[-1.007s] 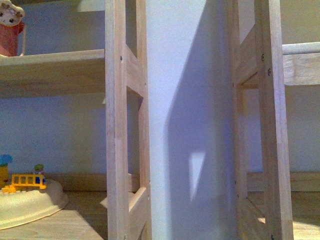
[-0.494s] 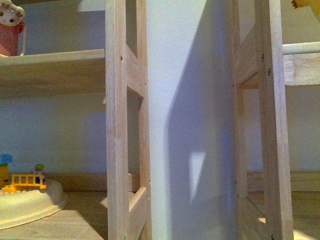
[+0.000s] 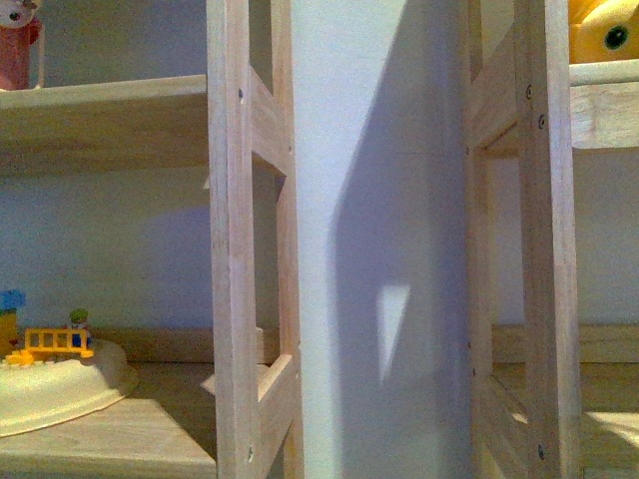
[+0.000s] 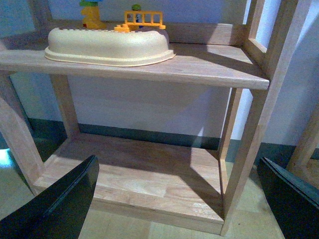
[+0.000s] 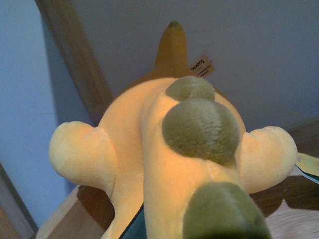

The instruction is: Put away toys

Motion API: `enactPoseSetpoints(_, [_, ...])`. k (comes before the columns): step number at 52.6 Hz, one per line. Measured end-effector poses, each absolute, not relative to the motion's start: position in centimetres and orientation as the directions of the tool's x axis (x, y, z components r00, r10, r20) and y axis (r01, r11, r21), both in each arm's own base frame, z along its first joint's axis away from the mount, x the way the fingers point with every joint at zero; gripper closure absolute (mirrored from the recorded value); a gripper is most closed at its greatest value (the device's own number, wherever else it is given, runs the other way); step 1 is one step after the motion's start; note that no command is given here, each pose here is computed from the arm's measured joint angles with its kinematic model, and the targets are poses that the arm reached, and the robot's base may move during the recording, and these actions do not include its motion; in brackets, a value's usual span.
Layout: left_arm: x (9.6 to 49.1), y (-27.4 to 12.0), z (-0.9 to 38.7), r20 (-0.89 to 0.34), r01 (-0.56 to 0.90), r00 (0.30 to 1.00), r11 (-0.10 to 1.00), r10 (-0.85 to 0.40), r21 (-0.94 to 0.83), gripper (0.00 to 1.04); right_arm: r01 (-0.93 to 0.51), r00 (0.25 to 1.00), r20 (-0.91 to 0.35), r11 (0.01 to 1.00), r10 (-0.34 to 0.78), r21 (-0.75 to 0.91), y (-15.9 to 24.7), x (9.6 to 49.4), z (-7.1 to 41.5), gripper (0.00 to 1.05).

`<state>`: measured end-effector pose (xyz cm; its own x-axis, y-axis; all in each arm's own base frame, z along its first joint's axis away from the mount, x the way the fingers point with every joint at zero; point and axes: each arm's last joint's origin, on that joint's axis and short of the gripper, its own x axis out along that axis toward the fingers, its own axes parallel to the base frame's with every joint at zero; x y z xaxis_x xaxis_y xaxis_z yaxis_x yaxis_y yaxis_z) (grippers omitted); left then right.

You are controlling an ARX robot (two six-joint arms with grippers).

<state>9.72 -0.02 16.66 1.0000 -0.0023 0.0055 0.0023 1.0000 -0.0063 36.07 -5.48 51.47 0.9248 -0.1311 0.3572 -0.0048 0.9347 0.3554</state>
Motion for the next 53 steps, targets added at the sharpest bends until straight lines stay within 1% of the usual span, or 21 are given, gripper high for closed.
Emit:
enactPoseSetpoints(9, [9.7,0.0,16.7,0.006,0.002,1.000,1.000,-0.002,-0.006,0.06,-0.028,0.931,0.347,0.925,-0.114,0.378,-3.3,37.1,50.4,0.97])
enactPoseSetpoints(19, [9.7,0.0,16.7,0.006,0.002,1.000,1.000,-0.002,-0.006,0.06,-0.015,0.936,0.332,0.927,-0.119,0.375,-3.0,37.2,49.5,0.97])
enactPoseSetpoints(21, [9.7,0.0,16.7,0.006,0.002,1.000,1.000,-0.002,-0.006,0.06,-0.010,0.936,0.330,0.928,-0.122,0.372,-3.0,37.1,49.4,0.95])
enactPoseSetpoints(23, [9.7,0.0,16.7,0.006,0.002,1.000,1.000,-0.002,-0.006,0.06,0.000,0.936,0.327,0.929,-0.131,0.370,-3.0,37.0,49.3,0.86])
enactPoseSetpoints(24, [9.7,0.0,16.7,0.006,0.002,1.000,1.000,-0.002,-0.006,0.06,0.002,0.936,0.327,0.929,-0.132,0.370,-3.0,37.0,49.3,0.85])
enactPoseSetpoints(26, [9.7,0.0,16.7,0.006,0.002,1.000,1.000,-0.002,-0.006,0.06,0.008,0.936,0.325,0.930,-0.136,0.368,-3.1,37.0,49.2,0.80])
enactPoseSetpoints(27, [9.7,0.0,16.7,0.006,0.002,1.000,1.000,-0.002,-0.006,0.06,0.010,0.936,0.324,0.930,-0.138,0.368,-3.1,36.9,49.2,0.75])
enactPoseSetpoints(28, [9.7,0.0,16.7,0.006,0.002,1.000,1.000,-0.002,-0.006,0.06,0.010,0.936,0.324,0.930,-0.138,0.367,-3.1,36.9,49.2,0.74])
enactPoseSetpoints(32, [9.7,0.0,16.7,0.006,0.002,1.000,1.000,-0.002,-0.006,0.06,0.021,0.935,0.323,0.932,-0.147,0.363,-3.3,36.8,49.1,0.63])
enactPoseSetpoints(38, [9.7,0.0,16.7,0.006,0.002,1.000,1.000,-0.002,-0.006,0.06,0.029,0.933,0.325,0.931,-0.156,0.363,-3.6,36.7,49.2,0.48])
enactPoseSetpoints(39, [9.7,0.0,16.7,0.006,0.002,1.000,1.000,-0.002,-0.006,0.06,0.032,0.932,0.325,0.931,-0.159,0.363,-3.7,36.7,49.2,0.44])
enactPoseSetpoints(42, [9.7,0.0,16.7,0.006,0.002,1.000,1.000,-0.002,-0.006,0.06,0.035,0.931,0.326,0.931,-0.162,0.363,-3.8,36.7,49.2,0.38])
enactPoseSetpoints(45, [9.7,0.0,16.7,0.006,0.002,1.000,1.000,-0.002,-0.006,0.06,0.039,0.929,0.329,0.931,-0.167,0.363,-4.0,36.7,49.2,0.29])
enactPoseSetpoints(46, [9.7,0.0,16.7,0.006,0.002,1.000,1.000,-0.002,-0.006,0.06,0.039,0.929,0.329,0.931,-0.168,0.363,-4.0,36.7,49.2,0.28])
enactPoseSetpoints(48, [9.7,0.0,16.7,0.006,0.002,1.000,1.000,-0.002,-0.006,0.06,0.041,0.929,0.330,0.931,-0.169,0.363,-4.0,36.7,49.2,0.23])
enactPoseSetpoints(49, [9.7,0.0,16.7,0.006,0.002,1.000,1.000,-0.002,-0.006,0.06,0.043,0.928,0.331,0.931,-0.172,0.363,-4.1,36.7,49.2,0.19])
enactPoseSetpoints(53, [9.7,0.0,16.7,0.006,0.002,1.000,1.000,-0.002,-0.006,0.06,0.048,0.927,0.331,0.930,-0.178,0.364,-4.3,36.6,49.2,0.10])
